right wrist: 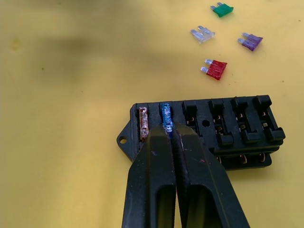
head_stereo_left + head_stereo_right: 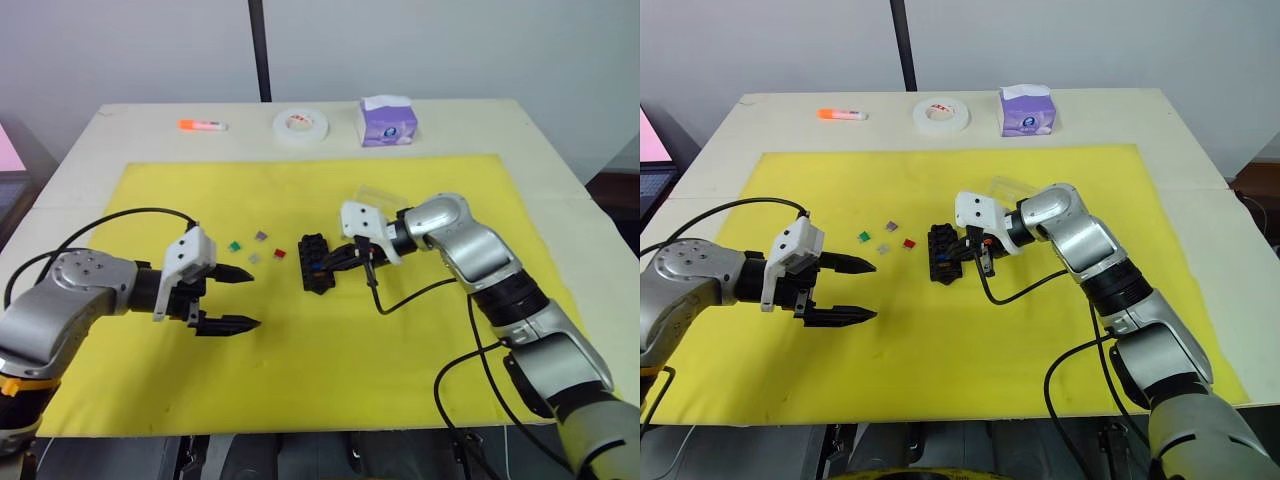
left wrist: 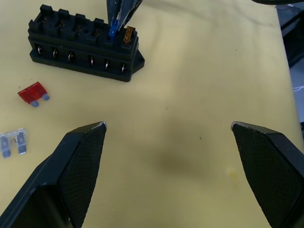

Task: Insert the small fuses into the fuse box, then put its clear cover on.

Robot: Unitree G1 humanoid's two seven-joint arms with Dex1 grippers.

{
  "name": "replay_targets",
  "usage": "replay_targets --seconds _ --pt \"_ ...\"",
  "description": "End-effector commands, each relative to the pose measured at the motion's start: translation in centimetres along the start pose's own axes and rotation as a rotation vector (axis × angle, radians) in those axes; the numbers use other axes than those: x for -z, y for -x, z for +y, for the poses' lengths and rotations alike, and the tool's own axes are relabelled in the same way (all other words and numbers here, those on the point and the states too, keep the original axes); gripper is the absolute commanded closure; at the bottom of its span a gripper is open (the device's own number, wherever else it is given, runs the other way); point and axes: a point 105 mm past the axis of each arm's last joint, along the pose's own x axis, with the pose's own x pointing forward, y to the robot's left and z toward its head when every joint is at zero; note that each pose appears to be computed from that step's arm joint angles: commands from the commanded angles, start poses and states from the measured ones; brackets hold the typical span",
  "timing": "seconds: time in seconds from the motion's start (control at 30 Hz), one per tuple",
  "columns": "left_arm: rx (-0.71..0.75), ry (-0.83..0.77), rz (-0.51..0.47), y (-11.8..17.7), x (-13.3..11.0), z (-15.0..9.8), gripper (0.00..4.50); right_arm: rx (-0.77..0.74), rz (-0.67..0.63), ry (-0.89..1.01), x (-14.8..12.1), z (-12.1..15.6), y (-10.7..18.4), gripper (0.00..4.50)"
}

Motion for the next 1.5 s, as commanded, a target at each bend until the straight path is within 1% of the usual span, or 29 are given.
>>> replay_targets --seconds 0.03,0.3,0.73,0.97,1.03,1.07,1.1,1.37,1.5 --pt "-0.008 -0.028 -0.006 0.1 -0.4 0.1 0.07 0.008 0.008 0.038 -0.5 -0.1 0.1 4.5" --pt "-0.012 -0.031 -0.009 0.1 -0.5 0.2 0.07 0.0 0.031 0.029 -0.1 0.1 0.1 4.5" --pt "-0.018 -0.027 -0.012 0.0 -0.4 0.4 0.07 0.001 -0.013 0.033 -1.1 0.1 0.3 4.5" --pt "-0.019 -0.025 -0.015 0.1 -0.4 0.5 0.07 -0.002 -0.007 0.034 -1.0 0.2 0.3 4.5" --pt "-0.02 -0.023 -0.016 0.1 -0.4 0.5 0.0 0.0 -0.01 0.032 -1.0 0.2 0.3 4.0" --pt "-0.021 -0.023 -0.016 0.1 -0.4 0.5 0.0 0.001 -0.016 0.028 -1.1 0.2 0.3 3.84" --pt "-0.022 -0.022 -0.016 0.1 -0.4 0.5 0.0 0.0 -0.024 0.024 -1.2 0.2 0.3 3.46" --pt "-0.026 -0.019 -0.016 0.2 -0.3 0.7 0.0 0.014 -0.044 0.019 -1.7 0.0 0.8 3.46" --pt "-0.031 -0.018 -0.011 0.3 -0.2 0.8 0.0 0.027 -0.071 0.008 -2.4 -0.5 1.7 3.46"
